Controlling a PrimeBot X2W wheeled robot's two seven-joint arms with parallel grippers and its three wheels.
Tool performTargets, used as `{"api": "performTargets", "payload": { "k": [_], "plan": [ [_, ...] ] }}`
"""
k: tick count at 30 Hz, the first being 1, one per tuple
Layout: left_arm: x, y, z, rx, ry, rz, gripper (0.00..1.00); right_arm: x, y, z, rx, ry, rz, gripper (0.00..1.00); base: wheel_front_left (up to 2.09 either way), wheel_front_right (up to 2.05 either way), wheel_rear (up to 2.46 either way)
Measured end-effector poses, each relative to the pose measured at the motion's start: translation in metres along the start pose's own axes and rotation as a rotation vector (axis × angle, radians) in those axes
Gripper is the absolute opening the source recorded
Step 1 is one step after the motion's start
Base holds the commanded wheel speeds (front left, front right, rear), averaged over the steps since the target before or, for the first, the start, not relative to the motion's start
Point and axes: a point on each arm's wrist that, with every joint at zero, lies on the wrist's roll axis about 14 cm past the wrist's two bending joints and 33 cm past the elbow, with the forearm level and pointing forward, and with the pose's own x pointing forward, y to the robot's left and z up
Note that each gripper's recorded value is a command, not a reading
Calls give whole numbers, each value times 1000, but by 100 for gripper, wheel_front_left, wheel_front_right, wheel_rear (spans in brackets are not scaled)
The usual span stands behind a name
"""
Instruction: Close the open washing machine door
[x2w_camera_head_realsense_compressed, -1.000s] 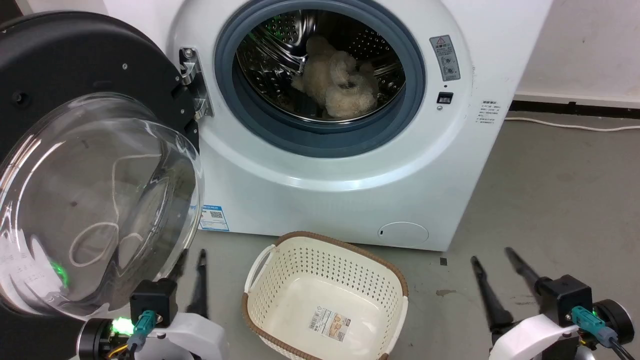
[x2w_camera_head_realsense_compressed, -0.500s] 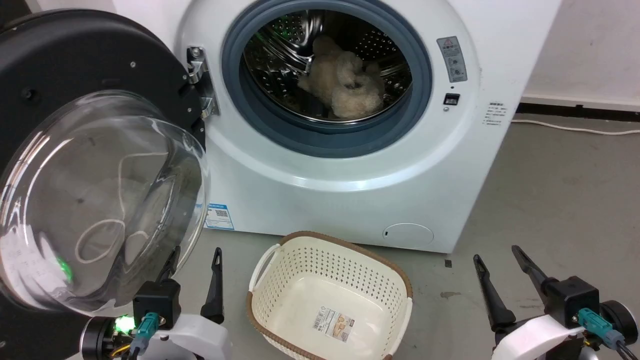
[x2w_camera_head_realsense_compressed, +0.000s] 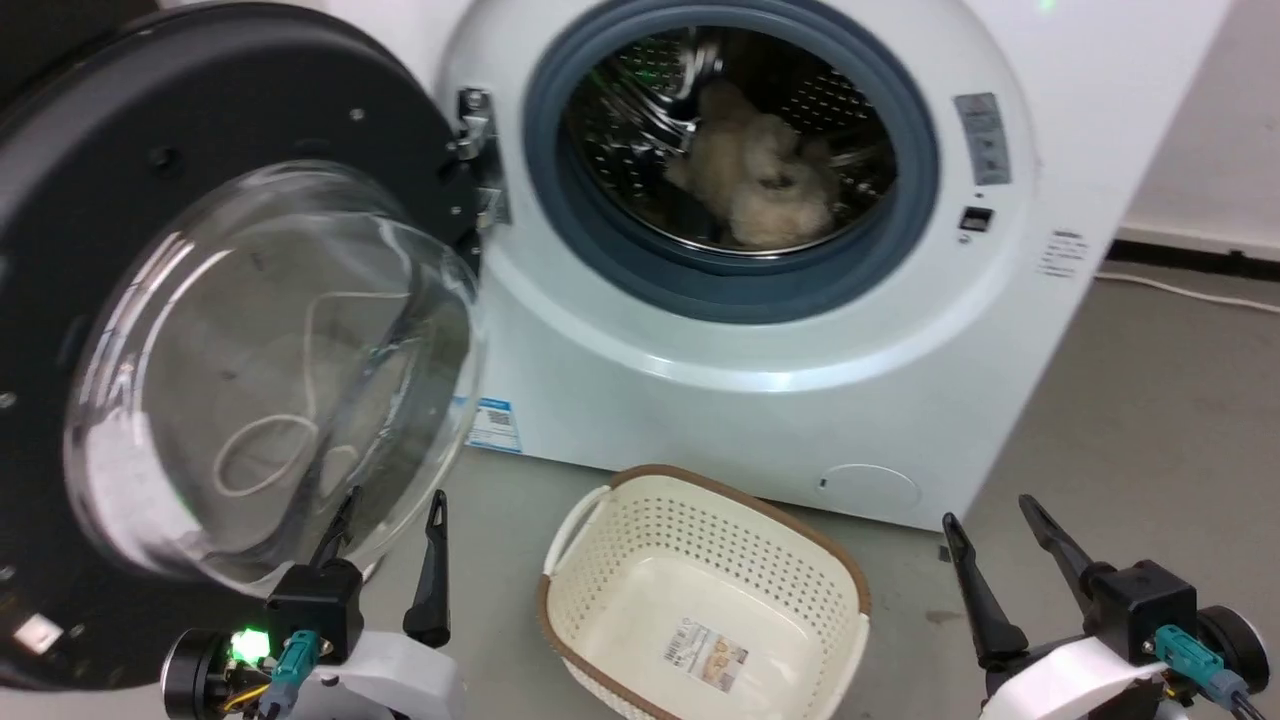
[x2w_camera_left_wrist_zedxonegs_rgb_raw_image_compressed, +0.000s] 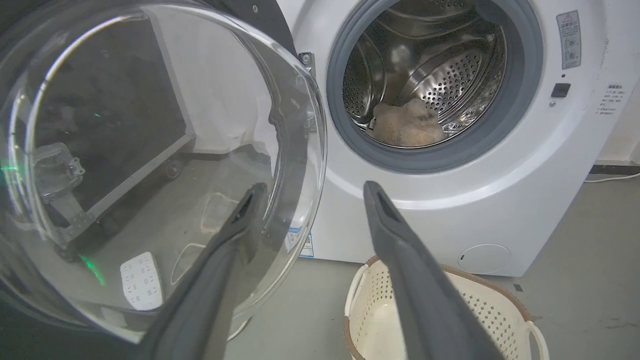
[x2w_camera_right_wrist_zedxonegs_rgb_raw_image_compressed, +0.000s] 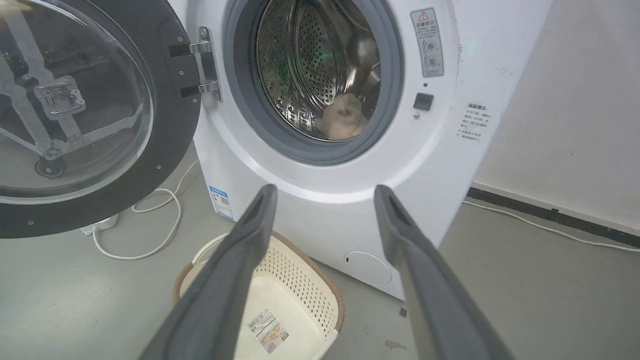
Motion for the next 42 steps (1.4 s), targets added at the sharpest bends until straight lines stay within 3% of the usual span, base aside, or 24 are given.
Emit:
{"api": "performTargets", "payload": {
  "k": [20, 42],
  "plan": [
    [-32, 48, 9, 22, -47, 172, 100, 27, 76, -6, 25, -4, 230, 100, 0, 0, 0],
    [-59, 77, 13, 30, -81, 282, 100, 31, 124, -11, 51, -8, 376, 100, 0, 0, 0]
  ]
}}
